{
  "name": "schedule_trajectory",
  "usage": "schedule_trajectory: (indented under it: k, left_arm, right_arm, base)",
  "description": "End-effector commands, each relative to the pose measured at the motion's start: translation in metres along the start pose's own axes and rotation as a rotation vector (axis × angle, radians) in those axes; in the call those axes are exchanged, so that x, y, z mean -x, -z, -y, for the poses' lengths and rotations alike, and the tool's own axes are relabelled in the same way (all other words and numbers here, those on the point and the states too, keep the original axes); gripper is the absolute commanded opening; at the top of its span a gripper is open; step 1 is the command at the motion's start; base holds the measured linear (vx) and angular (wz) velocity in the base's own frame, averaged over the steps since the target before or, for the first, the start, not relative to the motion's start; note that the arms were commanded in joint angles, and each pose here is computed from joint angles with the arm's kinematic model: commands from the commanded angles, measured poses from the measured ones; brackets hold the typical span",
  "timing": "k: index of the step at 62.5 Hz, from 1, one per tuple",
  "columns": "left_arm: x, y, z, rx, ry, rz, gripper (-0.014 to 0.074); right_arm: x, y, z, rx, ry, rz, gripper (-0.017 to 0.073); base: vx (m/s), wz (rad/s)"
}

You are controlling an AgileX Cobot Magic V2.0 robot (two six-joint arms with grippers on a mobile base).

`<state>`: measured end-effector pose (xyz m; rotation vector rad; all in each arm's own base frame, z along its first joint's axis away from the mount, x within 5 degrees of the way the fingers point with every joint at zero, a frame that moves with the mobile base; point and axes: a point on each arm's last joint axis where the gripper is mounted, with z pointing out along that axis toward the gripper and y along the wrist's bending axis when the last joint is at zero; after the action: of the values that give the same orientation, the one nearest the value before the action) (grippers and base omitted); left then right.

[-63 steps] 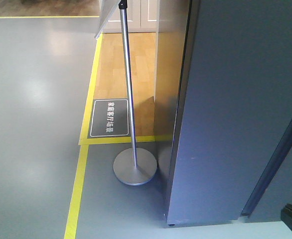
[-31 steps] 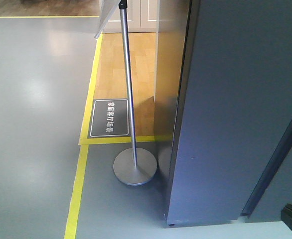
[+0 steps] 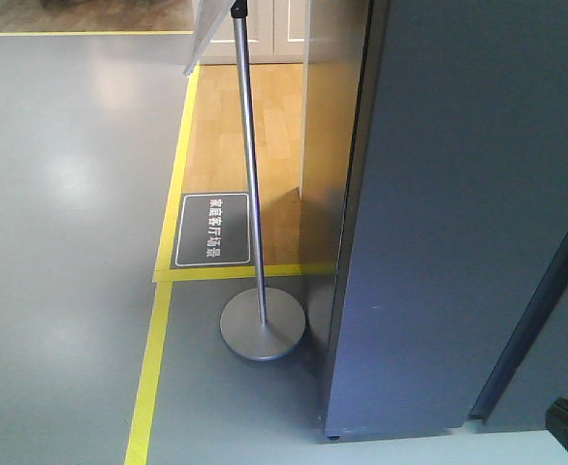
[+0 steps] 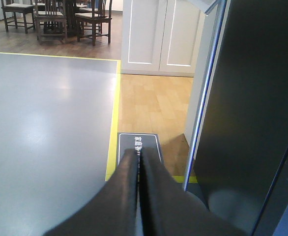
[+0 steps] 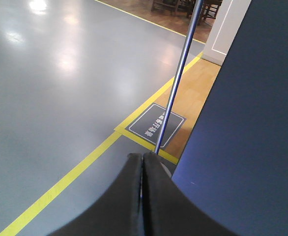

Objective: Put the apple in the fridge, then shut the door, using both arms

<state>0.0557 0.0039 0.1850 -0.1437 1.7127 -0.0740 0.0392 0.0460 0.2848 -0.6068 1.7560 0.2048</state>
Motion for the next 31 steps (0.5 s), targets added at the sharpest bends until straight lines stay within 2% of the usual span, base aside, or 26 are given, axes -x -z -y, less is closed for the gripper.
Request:
schedule_trajectory:
  k: [1,31]
  left_arm:
    - [-0.0034,-0.0009,0.0014,-0.029,0.002,0.046,-0.0008]
    - [-0.0031,-0.0009,0.0015,-0.029,0.002,0.046,-0.0008]
  right_arm:
    - [0.0112,0.0018,0.0034,-0.024,-0.013,0.055,-0.0006]
    - [0.0110,0.0018,0.0031,-0.021,-0.013,0.053,-0.0006]
  base:
    - [0.00,0.00]
    - [0.00,0.00]
